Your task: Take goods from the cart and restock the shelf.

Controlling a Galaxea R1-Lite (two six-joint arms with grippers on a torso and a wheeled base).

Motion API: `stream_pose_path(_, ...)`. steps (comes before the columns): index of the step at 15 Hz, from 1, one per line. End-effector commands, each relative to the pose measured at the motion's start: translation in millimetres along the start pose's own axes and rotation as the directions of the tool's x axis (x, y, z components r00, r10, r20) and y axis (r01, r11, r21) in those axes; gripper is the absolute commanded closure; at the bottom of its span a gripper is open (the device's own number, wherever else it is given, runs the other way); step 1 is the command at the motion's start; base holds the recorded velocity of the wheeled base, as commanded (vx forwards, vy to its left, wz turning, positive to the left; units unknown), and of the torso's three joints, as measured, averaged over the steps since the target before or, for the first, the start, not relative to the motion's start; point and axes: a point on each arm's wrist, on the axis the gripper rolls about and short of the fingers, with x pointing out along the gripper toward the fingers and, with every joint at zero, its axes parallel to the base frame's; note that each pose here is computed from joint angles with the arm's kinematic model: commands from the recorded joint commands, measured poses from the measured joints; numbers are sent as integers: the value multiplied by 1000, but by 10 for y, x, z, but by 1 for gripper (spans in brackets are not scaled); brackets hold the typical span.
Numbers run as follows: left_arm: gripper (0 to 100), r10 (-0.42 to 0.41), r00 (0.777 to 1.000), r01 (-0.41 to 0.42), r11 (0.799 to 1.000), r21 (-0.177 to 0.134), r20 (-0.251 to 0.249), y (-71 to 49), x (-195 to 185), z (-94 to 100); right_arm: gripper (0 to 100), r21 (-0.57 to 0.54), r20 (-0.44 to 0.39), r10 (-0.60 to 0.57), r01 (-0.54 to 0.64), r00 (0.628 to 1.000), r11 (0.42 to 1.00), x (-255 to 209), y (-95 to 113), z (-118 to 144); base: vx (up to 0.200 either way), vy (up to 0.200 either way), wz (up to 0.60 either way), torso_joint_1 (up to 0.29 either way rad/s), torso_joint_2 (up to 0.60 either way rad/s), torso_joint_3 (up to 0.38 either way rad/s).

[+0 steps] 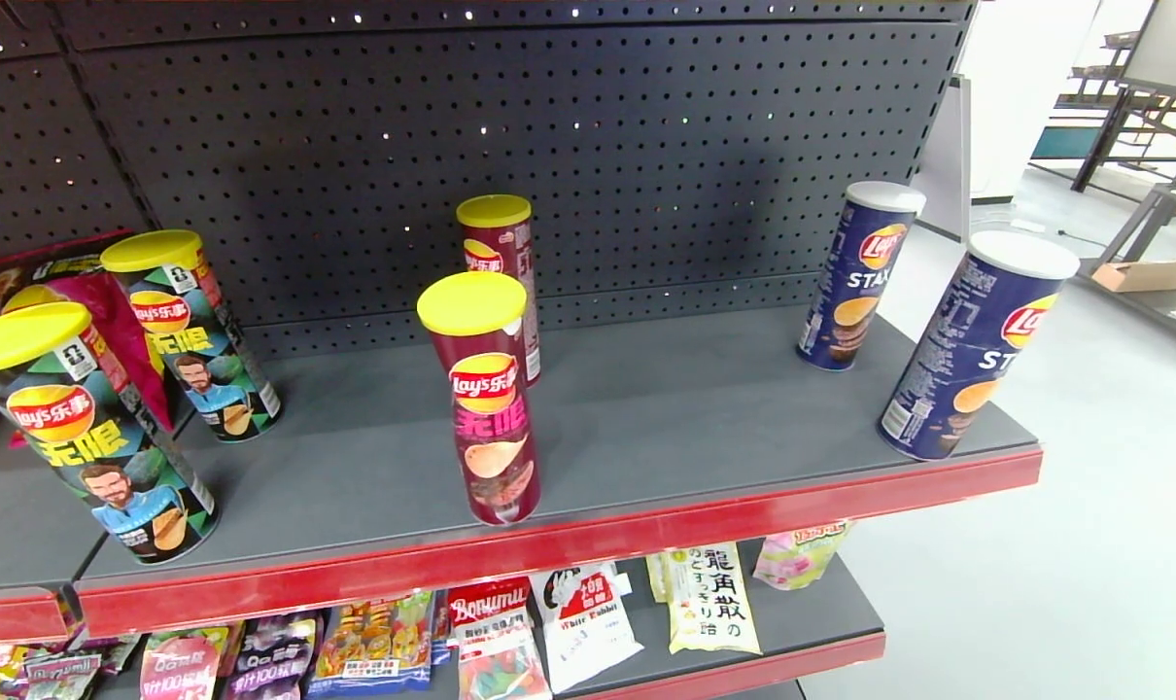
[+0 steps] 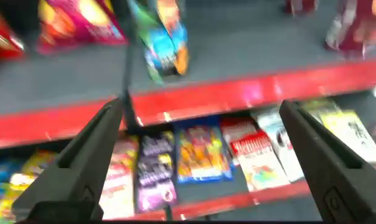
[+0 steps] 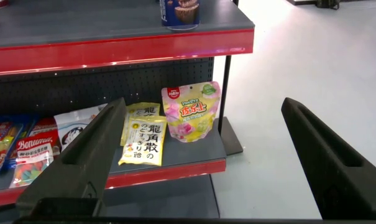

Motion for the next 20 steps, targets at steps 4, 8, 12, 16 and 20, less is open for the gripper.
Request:
stream_pose_path(4, 0, -62, 996, 62, 998, 9, 63, -43, -2, -165, 0, 1, -3, 0, 0, 1000, 1000, 1, 0, -2, 0, 0, 0, 0, 0, 0)
stream_pose_path(8, 0, -48, 996, 49, 999, -12, 71, -42, -10, -169, 0, 1, -1, 0, 0, 1000, 1000, 1, 0, 0, 0, 0, 0, 0, 0, 0)
stream_pose_path(12, 0, -32, 997, 35, 999, -34, 69, -39, -9, -171, 0, 1, -1, 0, 0, 1000, 1000, 1, 0, 0, 0, 0, 150, 1, 2, -1)
stream_pose_path(16, 0, -32, 997, 35, 999, -36, 69, -39, -9, -171, 0, 1, -1, 0, 0, 1000, 1000, 1, 0, 0, 0, 0, 600, 4, 0, 6)
stream_pose_path(20, 0, -32, 997, 35, 999, -36, 69, -39, -9, -171, 0, 1, -3, 0, 0, 1000, 1000, 1, 0, -2, 0, 0, 150, 2, 1, 1)
